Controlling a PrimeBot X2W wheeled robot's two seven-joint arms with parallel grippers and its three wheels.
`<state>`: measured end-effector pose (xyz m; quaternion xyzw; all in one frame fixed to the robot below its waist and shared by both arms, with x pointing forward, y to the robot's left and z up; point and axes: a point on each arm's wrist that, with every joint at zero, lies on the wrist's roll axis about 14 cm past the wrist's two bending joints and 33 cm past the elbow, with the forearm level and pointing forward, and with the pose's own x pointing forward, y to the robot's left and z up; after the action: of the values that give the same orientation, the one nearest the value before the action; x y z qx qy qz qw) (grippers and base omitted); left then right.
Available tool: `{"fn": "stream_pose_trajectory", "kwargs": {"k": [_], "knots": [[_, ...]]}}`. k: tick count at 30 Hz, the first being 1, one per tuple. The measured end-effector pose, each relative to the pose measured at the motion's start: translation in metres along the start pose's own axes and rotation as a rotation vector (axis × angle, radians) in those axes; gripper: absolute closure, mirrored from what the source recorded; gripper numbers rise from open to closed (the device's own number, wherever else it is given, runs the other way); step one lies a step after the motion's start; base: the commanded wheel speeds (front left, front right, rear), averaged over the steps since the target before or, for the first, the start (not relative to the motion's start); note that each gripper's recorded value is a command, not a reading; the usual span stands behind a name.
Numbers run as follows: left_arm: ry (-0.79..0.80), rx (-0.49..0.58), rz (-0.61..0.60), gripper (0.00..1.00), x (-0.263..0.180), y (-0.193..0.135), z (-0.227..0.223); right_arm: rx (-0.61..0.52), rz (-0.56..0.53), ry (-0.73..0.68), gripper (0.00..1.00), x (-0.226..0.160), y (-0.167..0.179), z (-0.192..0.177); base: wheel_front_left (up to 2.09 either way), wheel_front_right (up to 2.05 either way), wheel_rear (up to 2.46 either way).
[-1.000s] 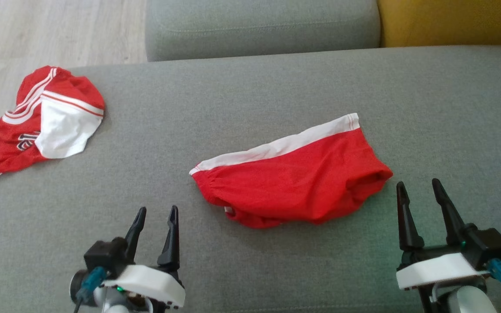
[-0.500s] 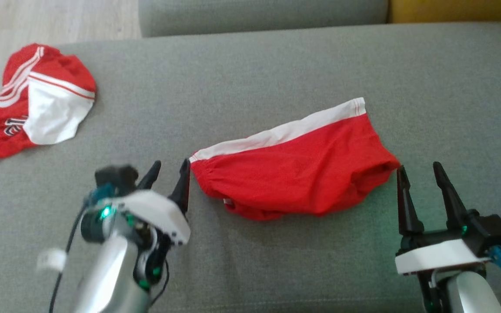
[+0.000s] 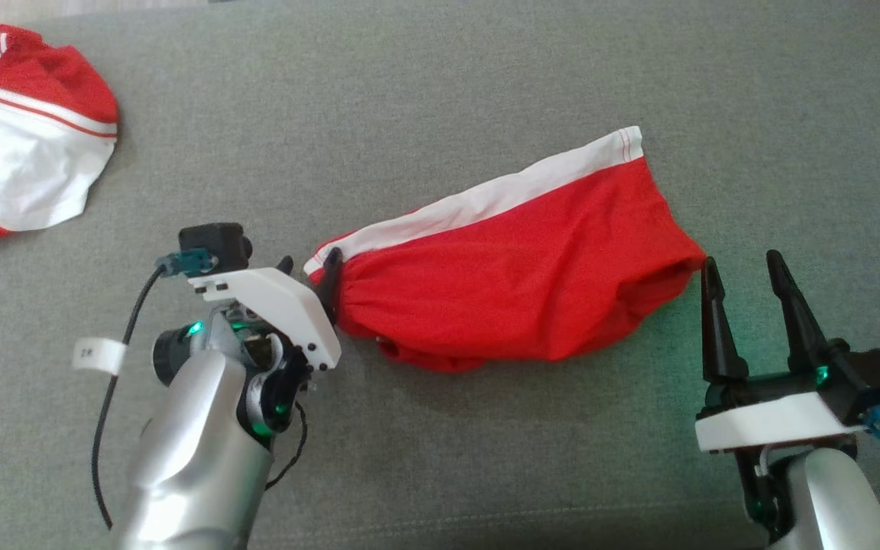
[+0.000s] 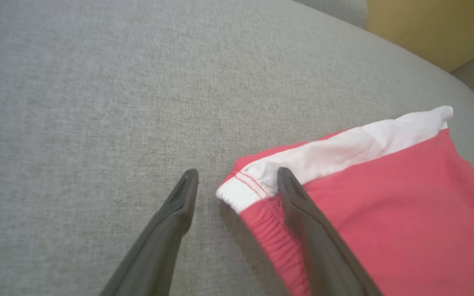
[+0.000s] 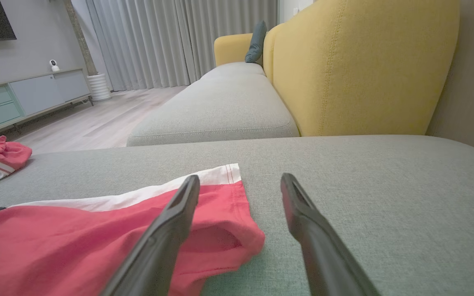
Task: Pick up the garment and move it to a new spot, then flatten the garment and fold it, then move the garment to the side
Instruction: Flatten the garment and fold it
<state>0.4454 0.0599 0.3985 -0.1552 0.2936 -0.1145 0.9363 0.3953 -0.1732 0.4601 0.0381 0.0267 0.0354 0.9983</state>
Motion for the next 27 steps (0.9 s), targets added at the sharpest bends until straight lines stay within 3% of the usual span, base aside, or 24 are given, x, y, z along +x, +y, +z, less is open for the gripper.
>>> {"fn": "stream_pose_trajectory", "kwargs": {"k": [4, 5, 8, 12, 14, 16, 22, 27], "knots": [[0.040, 0.002, 0.000, 0.00, 0.002, -0.001, -0.009, 0.000, 0.000, 0.006, 0.00, 0.001, 0.000, -0.002, 0.00, 0.00, 0.00], [0.047, 0.000, -0.005, 0.09, 0.002, -0.003, -0.010, 0.001, 0.000, 0.007, 0.00, 0.002, 0.000, -0.003, 0.00, 0.00, 0.00], [0.070, -0.002, -0.010, 0.51, 0.002, -0.006, -0.012, 0.001, 0.003, 0.006, 0.00, 0.002, 0.001, -0.002, 0.00, 0.00, 0.00], [0.070, 0.000, -0.019, 0.55, 0.001, -0.009, -0.009, 0.001, 0.004, 0.007, 0.00, 0.002, 0.001, -0.003, 0.00, 0.00, 0.00], [0.068, 0.003, -0.017, 0.71, 0.001, -0.009, -0.008, 0.001, 0.004, 0.007, 0.00, 0.002, 0.001, -0.003, 0.00, 0.00, 0.00], [0.068, 0.003, -0.015, 1.00, 0.002, -0.009, -0.007, 0.001, 0.004, 0.007, 0.00, 0.002, 0.001, -0.003, 0.00, 0.00, 0.00], [-0.017, 0.015, -0.021, 1.00, 0.001, -0.011, 0.009, -0.007, 0.002, -0.014, 0.00, 0.007, 0.000, 0.004, 0.00, 0.00, 0.00], [-0.090, 0.013, -0.016, 1.00, -0.003, -0.008, 0.021, -0.103, 0.008, -0.036, 0.00, 0.036, -0.005, 0.016, 0.00, 0.00, 0.00]]}}
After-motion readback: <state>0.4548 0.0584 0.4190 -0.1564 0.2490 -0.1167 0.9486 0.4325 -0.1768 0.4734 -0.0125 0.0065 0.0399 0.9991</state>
